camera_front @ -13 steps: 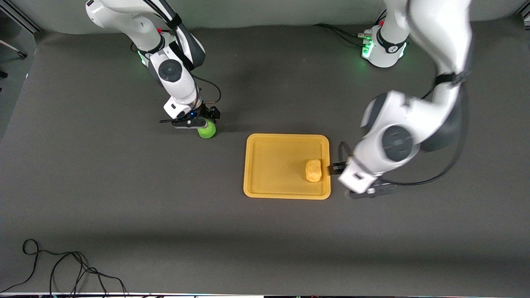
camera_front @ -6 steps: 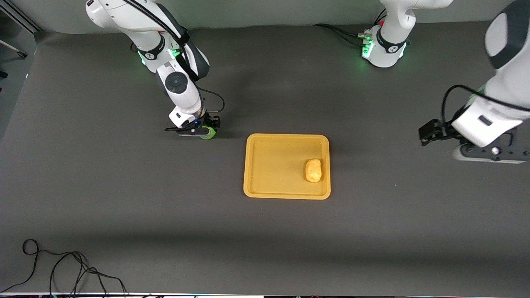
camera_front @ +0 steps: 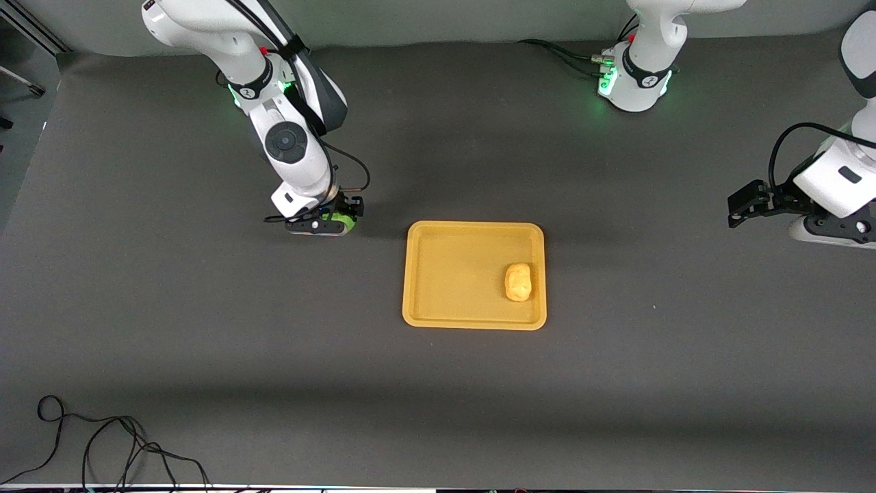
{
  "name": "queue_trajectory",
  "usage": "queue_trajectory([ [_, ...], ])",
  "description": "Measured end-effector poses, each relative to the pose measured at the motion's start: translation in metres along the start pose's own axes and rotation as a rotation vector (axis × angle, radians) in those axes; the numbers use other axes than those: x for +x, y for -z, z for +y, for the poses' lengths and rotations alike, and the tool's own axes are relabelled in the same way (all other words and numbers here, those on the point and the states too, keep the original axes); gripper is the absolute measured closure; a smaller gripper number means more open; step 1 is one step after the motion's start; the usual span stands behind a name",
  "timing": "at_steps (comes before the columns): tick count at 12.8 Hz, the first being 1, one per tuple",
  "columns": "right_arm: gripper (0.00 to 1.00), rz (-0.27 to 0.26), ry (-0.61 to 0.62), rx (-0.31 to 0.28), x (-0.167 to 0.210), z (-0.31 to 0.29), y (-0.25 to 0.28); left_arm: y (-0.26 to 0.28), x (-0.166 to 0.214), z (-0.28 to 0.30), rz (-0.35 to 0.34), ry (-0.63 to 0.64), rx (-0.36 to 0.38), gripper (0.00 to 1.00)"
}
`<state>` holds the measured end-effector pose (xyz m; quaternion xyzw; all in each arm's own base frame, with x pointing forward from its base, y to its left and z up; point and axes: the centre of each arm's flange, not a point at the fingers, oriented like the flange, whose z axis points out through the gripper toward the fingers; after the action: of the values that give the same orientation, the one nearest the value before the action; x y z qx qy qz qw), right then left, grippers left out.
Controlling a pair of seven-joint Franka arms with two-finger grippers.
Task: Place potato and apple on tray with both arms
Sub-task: 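Release the potato on the tray while the right gripper lowers onto the apple, then close the right gripper on the green apple and lift it, then carry the green apple over the tray and lower it beside the potato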
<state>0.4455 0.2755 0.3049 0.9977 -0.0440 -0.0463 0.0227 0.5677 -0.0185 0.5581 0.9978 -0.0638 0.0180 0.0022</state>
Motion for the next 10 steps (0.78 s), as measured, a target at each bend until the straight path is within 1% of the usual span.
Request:
queue_trajectory([
  [2,0.29,-0.034,-0.008,-0.012,0.009,0.000,0.096,-0.009,0.000,-0.006,-0.023,0.006,-0.004,0.00],
  [3,0.29,-0.033,-0.008,-0.008,0.011,0.000,0.147,-0.011,0.000,-0.008,-0.030,0.009,-0.004,0.00],
  [4,0.29,-0.016,-0.005,0.007,0.011,-0.001,0.191,-0.013,0.000,-0.013,-0.033,0.015,-0.003,0.00],
  [5,0.29,0.013,-0.001,0.029,0.011,-0.003,0.225,-0.013,-0.001,-0.019,-0.033,0.013,-0.003,0.00],
  [6,0.29,0.040,0.003,0.048,0.013,-0.010,0.246,-0.013,-0.001,-0.025,-0.033,0.001,-0.003,0.00],
  [7,0.29,0.058,0.001,0.062,0.016,-0.024,0.256,-0.013,-0.002,-0.029,-0.033,-0.008,-0.003,0.00],
  [8,0.29,0.066,-0.014,0.072,0.020,-0.046,0.258,-0.013,-0.002,-0.030,-0.033,-0.011,-0.003,0.00],
  [10,0.29,0.066,-0.051,0.073,0.024,-0.112,0.248,-0.010,-0.001,-0.030,-0.027,-0.013,-0.002,0.00],
])
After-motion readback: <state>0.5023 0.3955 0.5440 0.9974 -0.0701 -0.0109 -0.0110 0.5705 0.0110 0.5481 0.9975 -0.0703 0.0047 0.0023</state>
